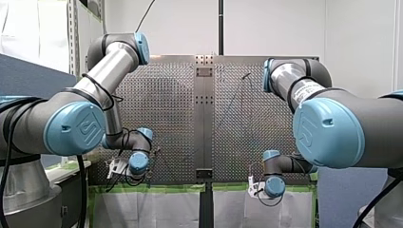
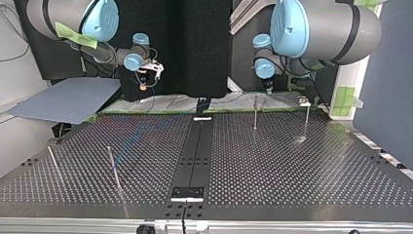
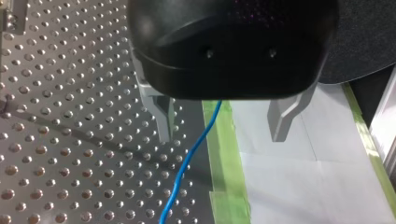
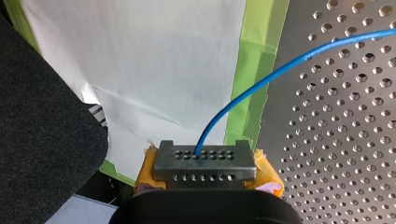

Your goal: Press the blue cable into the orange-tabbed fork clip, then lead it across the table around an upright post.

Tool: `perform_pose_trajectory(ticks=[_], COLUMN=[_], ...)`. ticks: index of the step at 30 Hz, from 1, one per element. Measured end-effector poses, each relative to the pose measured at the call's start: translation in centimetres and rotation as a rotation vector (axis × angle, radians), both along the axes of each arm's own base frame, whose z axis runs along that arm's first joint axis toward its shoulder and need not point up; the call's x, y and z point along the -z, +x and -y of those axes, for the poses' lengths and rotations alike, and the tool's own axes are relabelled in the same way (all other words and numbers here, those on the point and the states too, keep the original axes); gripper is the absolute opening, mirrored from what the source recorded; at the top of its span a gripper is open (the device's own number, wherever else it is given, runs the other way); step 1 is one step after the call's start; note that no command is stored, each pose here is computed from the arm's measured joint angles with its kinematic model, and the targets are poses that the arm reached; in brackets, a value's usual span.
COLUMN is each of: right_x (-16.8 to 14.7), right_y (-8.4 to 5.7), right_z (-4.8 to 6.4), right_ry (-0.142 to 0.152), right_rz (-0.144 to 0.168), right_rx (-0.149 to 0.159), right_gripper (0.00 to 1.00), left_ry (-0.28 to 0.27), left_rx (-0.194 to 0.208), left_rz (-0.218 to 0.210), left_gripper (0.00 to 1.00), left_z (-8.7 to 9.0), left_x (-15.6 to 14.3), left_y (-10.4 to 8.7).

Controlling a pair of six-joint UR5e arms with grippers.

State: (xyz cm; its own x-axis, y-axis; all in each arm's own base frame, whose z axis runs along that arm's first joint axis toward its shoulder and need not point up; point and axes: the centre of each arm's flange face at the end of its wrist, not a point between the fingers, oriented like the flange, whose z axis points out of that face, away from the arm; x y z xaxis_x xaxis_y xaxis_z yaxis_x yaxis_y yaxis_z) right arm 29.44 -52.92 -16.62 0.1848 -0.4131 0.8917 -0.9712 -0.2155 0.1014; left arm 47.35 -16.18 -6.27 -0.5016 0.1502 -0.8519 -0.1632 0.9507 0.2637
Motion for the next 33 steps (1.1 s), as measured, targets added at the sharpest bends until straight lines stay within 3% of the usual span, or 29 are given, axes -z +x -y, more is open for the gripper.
perform_pose_trajectory(ticks=[11,18,33], right_x=[0.0,0.0,0.0], right_y=[0.0,0.0,-0.1], right_z=[0.0,-0.1,-0.1], right_ry=[0.001,0.004,0.004], right_rz=[-0.012,-0.017,-0.025], right_rx=[-0.003,-0.006,-0.006], right_gripper=[0.01,0.01,0.01], left_ry=[0.02,0.067,0.085], left_rx=[-0.028,-0.052,-0.07], left_rz=[-0.029,-0.085,-0.158], left_gripper=[1.0,1.0,1.0], left_z=[0.0,-0.4,-0.7], left_x=[-0.5,1.0,0.8], left_y=[1.5,2.2,2.3])
